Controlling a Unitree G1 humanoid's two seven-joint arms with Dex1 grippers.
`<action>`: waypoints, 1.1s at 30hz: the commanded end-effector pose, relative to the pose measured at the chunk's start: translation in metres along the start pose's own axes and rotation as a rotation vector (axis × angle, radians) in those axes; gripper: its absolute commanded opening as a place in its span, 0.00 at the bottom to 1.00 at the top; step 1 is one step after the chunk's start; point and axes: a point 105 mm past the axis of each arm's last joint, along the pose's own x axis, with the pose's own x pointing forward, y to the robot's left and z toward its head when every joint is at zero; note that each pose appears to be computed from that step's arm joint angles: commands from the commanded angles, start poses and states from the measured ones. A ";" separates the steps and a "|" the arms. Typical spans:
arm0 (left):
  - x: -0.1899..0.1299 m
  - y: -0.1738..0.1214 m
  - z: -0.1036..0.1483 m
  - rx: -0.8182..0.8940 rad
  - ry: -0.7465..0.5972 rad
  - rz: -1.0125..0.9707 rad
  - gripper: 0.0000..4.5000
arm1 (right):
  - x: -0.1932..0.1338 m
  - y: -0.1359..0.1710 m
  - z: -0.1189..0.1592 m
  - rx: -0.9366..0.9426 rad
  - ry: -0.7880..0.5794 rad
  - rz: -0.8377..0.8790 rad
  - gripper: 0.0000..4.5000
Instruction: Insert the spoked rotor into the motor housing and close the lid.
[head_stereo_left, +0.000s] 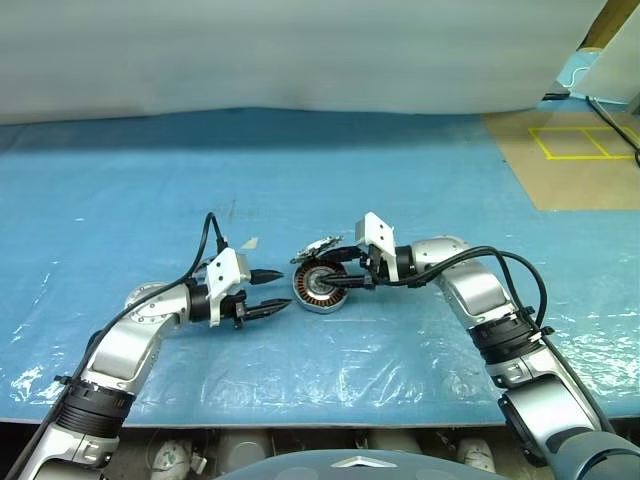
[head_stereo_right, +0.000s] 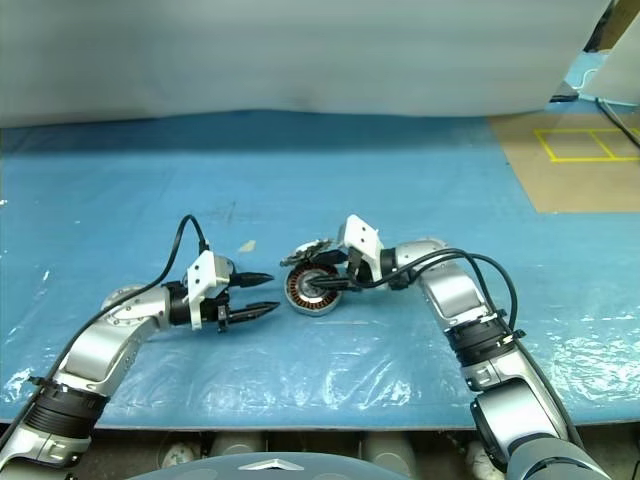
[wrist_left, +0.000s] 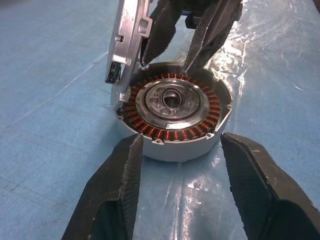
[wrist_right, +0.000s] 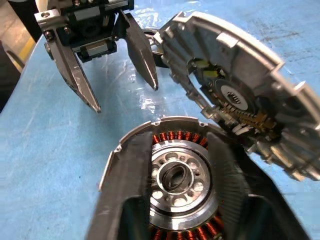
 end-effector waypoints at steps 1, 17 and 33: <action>0.000 -0.002 0.006 0.031 -0.006 -0.017 0.57 | 0.003 0.002 0.009 -0.015 -0.043 0.004 0.16; -0.001 -0.004 0.006 0.036 -0.002 -0.024 0.57 | 0.006 0.002 -0.035 -0.038 0.132 -0.031 0.01; 0.001 -0.005 0.004 0.037 -0.005 -0.035 0.57 | 0.001 0.007 -0.035 0.020 0.119 -0.037 0.01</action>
